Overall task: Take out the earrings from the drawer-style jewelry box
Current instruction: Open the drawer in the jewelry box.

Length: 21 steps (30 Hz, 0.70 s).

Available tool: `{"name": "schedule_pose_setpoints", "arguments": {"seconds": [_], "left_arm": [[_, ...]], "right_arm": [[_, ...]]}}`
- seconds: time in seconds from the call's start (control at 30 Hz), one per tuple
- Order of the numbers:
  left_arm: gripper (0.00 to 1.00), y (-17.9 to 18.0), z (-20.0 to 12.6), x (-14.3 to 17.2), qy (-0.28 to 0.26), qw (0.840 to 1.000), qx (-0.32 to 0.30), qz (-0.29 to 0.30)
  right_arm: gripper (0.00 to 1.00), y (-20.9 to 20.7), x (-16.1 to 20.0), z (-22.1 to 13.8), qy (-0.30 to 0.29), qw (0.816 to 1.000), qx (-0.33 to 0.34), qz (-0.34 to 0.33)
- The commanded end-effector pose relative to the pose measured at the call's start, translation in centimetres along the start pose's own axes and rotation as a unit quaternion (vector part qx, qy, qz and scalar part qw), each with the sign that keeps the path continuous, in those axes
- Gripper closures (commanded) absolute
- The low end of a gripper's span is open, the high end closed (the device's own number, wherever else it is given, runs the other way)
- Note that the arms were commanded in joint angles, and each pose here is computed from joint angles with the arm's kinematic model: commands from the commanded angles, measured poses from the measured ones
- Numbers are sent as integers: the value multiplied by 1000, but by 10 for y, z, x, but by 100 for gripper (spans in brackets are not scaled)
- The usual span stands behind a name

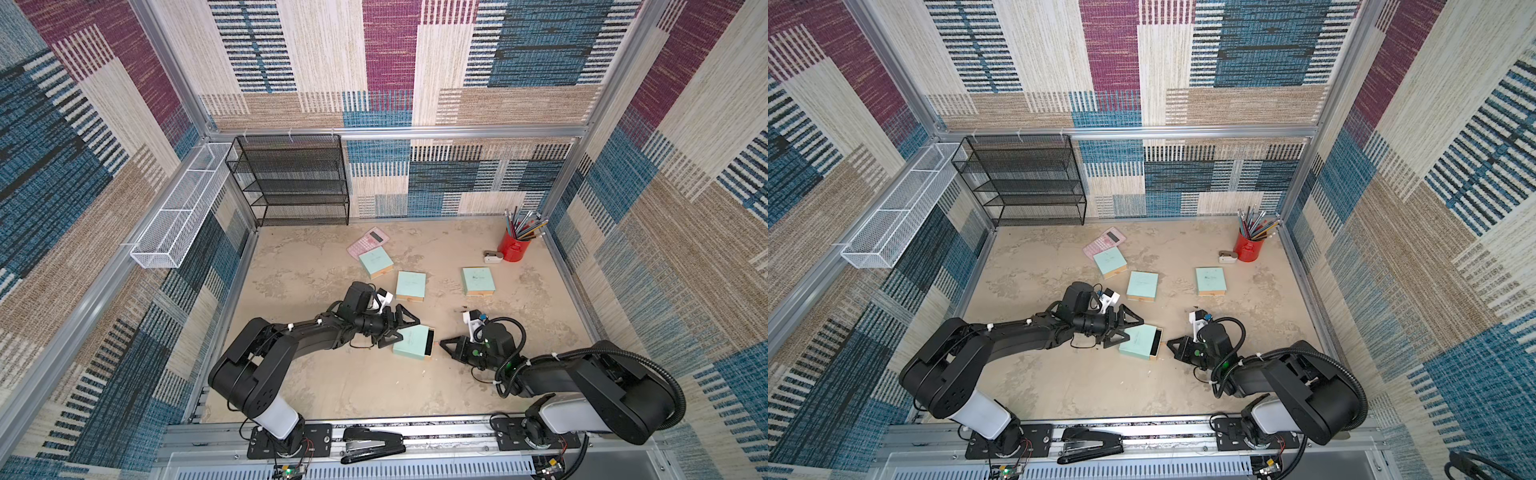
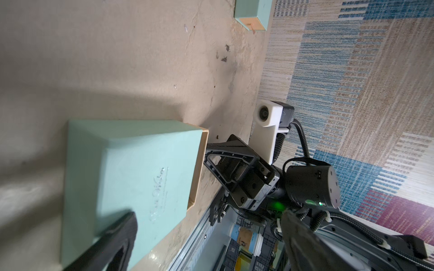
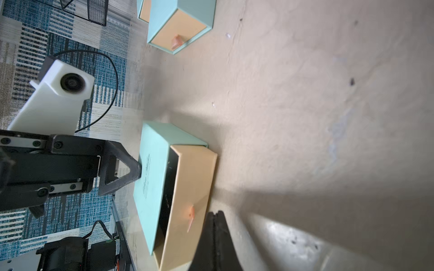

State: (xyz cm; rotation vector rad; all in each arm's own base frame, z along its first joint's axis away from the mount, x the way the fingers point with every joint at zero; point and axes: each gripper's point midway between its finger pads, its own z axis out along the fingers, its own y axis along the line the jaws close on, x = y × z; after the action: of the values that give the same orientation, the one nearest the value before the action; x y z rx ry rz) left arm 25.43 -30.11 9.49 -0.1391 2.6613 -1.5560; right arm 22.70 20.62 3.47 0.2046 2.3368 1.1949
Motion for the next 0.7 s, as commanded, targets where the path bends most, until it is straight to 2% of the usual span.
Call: {"name": "schedule_pose_setpoints", "arguments": {"seconds": [0.0,0.1,0.13,0.17,0.2,0.27,0.37,0.47,0.67], "left_arm": [[3,8,-13,5,-2,998,-55,19],[1,8,-27,7,-9,995,-94,45],[1,11,-31,8,-10,992,-112,54],[0,16,-37,8,-16,986,-149,68],[1,20,-42,8,-16,980,-180,83],[1,23,-46,11,-11,969,-220,112],[1,24,-42,15,7,959,-246,141],[2,24,-33,20,24,948,-269,169],[1,25,-19,23,32,934,-294,200]], "right_arm": [[100,16,-6,-3,-9,999,-30,-15],[100,23,-8,-3,-7,999,-37,-31],[96,25,-9,-3,-7,999,-39,-33],[84,26,-10,-3,-5,999,-39,-35],[75,27,-9,-1,0,999,-37,-37],[65,26,-9,3,8,999,-27,-39],[56,26,-9,8,14,999,-19,-40],[53,24,-7,13,19,999,-8,-36],[59,16,-6,21,21,998,47,-30]]}}
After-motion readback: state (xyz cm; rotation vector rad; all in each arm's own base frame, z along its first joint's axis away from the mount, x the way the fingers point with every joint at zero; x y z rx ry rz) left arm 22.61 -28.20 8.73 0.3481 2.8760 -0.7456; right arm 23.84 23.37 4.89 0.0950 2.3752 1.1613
